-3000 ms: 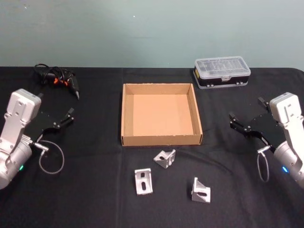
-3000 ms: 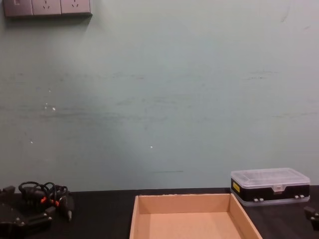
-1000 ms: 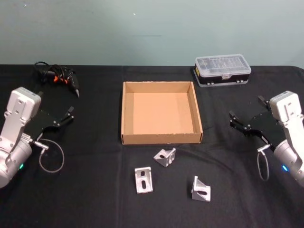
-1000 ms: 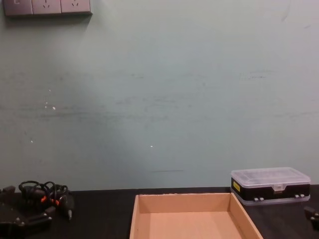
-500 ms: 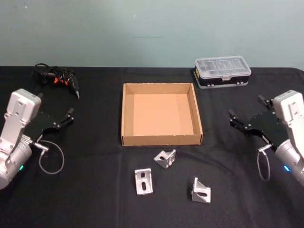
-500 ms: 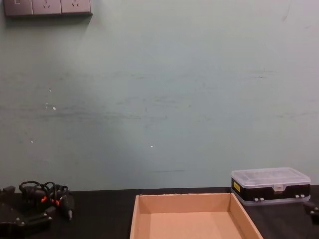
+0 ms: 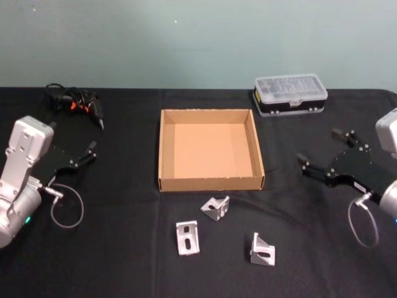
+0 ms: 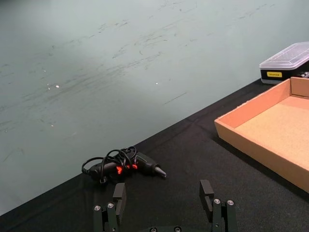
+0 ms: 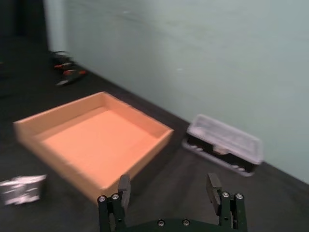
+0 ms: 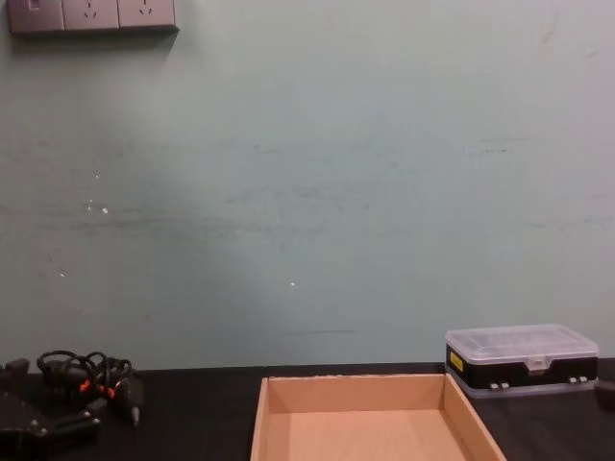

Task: Use one hand to pick up the angle iron from the table and place it into the box.

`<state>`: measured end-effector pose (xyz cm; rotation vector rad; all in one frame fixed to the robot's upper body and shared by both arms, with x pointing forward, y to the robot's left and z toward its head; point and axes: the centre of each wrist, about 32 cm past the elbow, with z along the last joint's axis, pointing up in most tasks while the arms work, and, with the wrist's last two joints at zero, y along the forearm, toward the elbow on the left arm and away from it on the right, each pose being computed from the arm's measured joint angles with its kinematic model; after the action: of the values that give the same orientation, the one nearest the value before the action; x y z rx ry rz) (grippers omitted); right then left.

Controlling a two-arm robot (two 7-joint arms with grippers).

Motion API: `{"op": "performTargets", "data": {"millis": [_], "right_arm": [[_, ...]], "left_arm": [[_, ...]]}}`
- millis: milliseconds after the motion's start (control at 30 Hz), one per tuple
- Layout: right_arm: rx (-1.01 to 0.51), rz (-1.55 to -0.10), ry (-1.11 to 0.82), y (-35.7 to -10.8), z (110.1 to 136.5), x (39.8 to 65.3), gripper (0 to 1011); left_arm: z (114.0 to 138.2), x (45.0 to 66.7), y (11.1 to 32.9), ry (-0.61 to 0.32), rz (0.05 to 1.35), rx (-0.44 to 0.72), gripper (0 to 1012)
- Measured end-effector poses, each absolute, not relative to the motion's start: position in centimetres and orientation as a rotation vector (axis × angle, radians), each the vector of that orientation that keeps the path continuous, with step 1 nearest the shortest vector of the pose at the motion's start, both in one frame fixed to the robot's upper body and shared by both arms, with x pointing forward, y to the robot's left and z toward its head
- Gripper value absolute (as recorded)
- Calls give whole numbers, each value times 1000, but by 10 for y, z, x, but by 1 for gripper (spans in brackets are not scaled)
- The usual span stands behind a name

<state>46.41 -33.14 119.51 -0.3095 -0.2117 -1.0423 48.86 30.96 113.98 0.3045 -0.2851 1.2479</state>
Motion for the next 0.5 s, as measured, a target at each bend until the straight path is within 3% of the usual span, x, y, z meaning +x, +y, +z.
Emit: {"op": "performTargets", "data": {"millis": [500], "right_arm": [[-409, -723, -124, -349, 1258, 457, 1000]], "left_arm": [[1140, 489, 310, -285, 1248, 305, 1000]]}}
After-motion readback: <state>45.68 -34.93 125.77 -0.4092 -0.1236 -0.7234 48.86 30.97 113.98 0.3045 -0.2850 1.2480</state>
